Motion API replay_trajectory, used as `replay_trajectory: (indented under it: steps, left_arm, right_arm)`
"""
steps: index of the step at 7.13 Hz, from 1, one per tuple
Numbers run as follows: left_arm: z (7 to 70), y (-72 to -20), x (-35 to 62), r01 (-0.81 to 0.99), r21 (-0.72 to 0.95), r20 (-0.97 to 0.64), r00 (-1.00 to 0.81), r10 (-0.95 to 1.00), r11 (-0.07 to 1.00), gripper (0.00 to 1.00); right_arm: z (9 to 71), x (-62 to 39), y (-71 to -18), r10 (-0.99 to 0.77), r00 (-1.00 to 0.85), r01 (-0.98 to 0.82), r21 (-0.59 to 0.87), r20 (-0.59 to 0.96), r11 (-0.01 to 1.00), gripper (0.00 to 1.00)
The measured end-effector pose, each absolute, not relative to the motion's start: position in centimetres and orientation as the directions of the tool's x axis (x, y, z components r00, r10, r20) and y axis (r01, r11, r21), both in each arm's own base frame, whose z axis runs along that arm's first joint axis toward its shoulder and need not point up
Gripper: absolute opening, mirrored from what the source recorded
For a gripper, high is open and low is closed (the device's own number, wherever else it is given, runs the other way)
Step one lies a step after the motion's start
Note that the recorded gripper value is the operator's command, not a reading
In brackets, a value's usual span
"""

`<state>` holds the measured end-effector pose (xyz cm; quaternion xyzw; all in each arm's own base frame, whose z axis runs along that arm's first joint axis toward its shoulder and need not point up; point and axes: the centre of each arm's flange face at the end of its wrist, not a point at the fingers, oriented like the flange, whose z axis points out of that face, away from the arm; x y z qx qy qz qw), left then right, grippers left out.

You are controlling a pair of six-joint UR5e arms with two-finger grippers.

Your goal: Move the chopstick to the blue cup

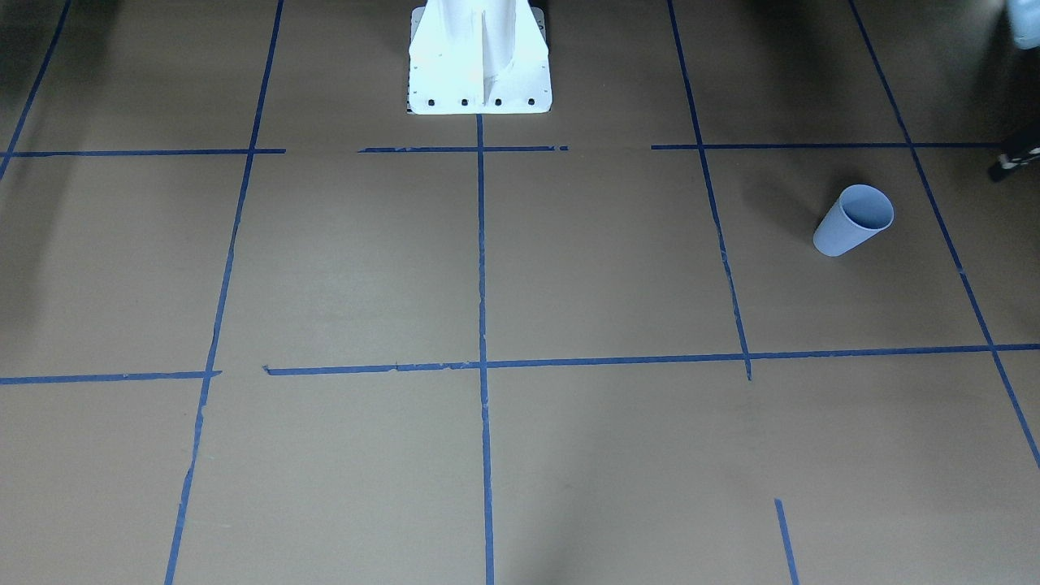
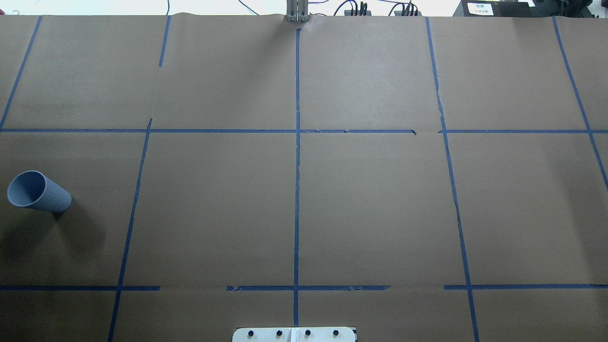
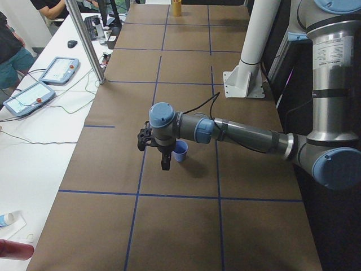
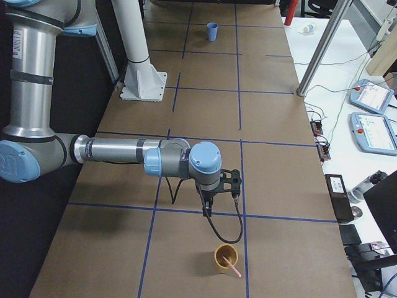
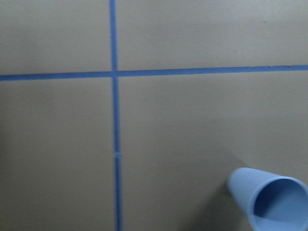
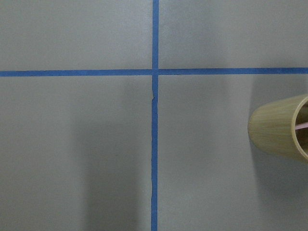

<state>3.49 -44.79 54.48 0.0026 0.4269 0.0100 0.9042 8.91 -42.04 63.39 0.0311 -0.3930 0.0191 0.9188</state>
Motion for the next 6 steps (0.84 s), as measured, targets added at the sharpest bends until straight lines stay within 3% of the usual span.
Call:
replay_trajectory:
  steps: [6]
  left_arm:
    - [57.0, -42.1, 14.0, -0.05, -0.031, -0.798, 0.603, 0.005, 0.998, 1.0]
  right_arm:
    - [63.2, 8.9, -42.1, 0.007, 0.69, -0.059, 0.046, 0.723, 0.997, 1.0]
